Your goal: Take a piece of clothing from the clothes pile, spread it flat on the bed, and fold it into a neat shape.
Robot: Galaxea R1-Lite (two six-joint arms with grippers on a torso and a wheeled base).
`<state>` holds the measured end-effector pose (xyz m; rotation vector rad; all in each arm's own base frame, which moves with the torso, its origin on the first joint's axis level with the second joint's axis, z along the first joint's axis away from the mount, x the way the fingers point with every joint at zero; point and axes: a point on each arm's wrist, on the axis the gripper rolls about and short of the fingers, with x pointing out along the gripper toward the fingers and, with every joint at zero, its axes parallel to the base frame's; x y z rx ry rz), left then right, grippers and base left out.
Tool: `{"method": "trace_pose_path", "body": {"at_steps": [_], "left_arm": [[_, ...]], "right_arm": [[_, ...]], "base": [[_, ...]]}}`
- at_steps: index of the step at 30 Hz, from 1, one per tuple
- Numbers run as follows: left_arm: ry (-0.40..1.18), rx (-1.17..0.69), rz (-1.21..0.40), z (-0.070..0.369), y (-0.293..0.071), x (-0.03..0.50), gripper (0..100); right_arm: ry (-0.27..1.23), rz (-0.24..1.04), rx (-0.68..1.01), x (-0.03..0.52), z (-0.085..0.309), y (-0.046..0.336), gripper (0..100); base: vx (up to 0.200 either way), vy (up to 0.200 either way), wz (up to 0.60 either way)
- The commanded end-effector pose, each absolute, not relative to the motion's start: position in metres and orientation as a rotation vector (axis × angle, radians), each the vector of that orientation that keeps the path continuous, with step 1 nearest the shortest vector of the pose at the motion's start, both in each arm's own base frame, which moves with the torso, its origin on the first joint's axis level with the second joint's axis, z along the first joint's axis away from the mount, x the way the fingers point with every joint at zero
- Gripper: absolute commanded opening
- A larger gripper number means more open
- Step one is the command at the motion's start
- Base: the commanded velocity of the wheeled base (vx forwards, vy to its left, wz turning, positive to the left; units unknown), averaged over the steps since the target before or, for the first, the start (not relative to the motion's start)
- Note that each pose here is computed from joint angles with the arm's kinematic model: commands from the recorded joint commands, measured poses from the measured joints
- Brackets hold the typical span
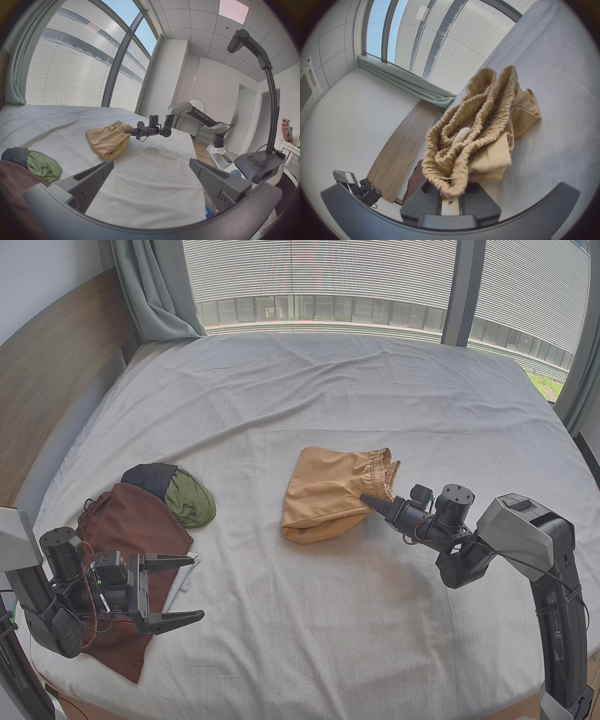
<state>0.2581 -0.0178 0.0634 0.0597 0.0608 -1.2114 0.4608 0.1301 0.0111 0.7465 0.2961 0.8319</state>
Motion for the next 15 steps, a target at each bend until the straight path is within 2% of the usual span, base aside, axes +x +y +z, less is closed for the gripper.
{"method": "trace_pose_path", "body": {"at_steps": [1, 11, 12, 15], "left_arm": [[0.062, 0.059, -1.214, 0.063, -0.019, 0.258, 100], [0.071, 0.053, -1.231, 0.062, -0.023, 0.256, 100], [0.072, 0.052, -1.235, 0.061, -0.024, 0.256, 100], [0.07, 0.054, -1.234, 0.062, -0.024, 0.255, 100]], "right_arm": [[0.346, 0.819, 0.753, 0.444, -0.006, 0.13, 0], [0.343, 0.817, 0.753, 0.445, -0.021, 0.128, 0], [0.338, 0.818, 0.752, 0.446, -0.019, 0.128, 100], [0.337, 0.813, 0.753, 0.445, -0.019, 0.126, 100]], "base": [[0.0, 0.0, 0.0], [0.0, 0.0, 0.0], [0.0, 0.0, 0.0], [0.0, 0.0, 0.0]]}}
